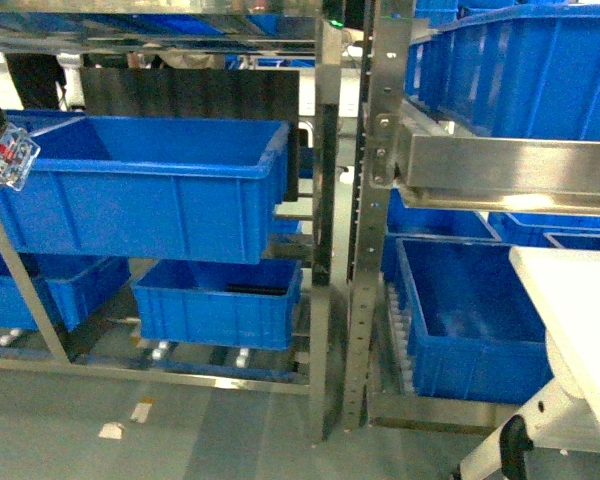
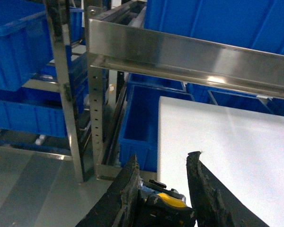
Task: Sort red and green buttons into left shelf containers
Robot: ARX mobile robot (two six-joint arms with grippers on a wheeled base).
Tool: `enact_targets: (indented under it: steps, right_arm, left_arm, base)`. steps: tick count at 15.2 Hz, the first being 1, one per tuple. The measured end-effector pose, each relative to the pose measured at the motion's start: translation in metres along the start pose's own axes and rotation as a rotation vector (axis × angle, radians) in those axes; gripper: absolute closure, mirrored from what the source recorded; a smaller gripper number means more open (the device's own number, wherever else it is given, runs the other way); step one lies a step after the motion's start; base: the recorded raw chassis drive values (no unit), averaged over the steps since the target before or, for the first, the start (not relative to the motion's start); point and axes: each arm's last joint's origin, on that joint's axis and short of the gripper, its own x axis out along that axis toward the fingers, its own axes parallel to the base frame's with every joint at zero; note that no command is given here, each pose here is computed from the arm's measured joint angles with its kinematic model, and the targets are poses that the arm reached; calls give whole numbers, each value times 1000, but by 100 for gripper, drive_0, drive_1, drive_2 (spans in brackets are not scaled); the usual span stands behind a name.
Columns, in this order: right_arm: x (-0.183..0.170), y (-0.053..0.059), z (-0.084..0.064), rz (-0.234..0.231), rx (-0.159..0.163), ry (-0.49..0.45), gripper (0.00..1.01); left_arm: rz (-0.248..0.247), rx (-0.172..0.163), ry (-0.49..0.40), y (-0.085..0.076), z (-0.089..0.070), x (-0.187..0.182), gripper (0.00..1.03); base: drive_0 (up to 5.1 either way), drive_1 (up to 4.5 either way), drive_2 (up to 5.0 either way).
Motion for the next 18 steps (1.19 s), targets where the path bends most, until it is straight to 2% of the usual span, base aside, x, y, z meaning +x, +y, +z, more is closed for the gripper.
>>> enact_targets:
  steps: [5,13,18]
  right_arm:
    - [0,0,0,1,0,0,73]
    - [0,0,0,2,0,1,73]
    - [0,0,0,5,0,-2,73]
  left_arm:
    - [7,-1,-6,1,1,0,79]
    - [3,0,-4,0,1,0,79]
    - [7,-1,-7,1,1,0,79]
  base:
    - [-452,404,77]
    - [-390,468,-43]
    - [-128,416,-331]
